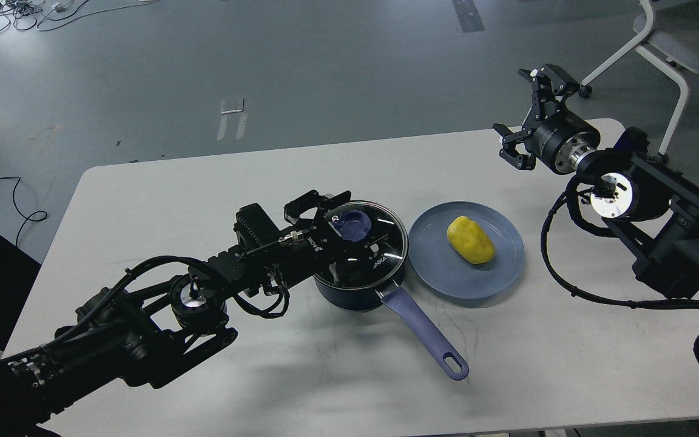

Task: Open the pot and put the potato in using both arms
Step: 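Close the left gripper on the blue knob of the glass lid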

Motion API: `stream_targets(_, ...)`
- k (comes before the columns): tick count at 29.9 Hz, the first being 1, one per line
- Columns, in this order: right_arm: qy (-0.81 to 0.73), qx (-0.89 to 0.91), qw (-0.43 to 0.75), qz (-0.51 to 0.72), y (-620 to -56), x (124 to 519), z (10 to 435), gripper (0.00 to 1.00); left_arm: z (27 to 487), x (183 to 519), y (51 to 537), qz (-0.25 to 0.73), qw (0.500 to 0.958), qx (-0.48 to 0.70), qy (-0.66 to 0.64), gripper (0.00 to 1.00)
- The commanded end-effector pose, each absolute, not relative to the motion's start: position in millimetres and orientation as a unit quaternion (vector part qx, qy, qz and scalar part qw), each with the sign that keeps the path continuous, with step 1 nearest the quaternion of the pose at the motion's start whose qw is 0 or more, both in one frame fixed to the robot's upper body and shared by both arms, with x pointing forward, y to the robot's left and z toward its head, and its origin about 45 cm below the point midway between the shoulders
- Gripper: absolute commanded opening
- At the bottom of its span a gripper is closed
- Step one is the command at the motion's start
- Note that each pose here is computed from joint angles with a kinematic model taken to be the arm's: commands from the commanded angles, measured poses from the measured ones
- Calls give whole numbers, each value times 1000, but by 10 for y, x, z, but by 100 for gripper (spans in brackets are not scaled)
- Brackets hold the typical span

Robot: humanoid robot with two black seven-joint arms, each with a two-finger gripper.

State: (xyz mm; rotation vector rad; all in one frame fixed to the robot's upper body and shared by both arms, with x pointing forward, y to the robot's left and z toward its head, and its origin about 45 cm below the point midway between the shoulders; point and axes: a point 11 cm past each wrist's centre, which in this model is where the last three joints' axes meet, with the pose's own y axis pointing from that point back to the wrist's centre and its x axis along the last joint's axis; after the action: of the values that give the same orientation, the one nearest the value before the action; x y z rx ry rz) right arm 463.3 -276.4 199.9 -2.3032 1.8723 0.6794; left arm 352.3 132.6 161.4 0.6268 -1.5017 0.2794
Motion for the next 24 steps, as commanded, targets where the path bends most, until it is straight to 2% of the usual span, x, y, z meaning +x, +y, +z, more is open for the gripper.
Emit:
stream_targets(1, 615, -755, 48, 223, -2766, 4630, 1994, 100, 1566, 3494, 1348, 124, 682, 282, -664, 98)
stream_targets(24, 617, -753, 47, 223, -2790, 4607, 1954, 100, 1502, 3443, 1400, 117, 697, 273, -653, 98)
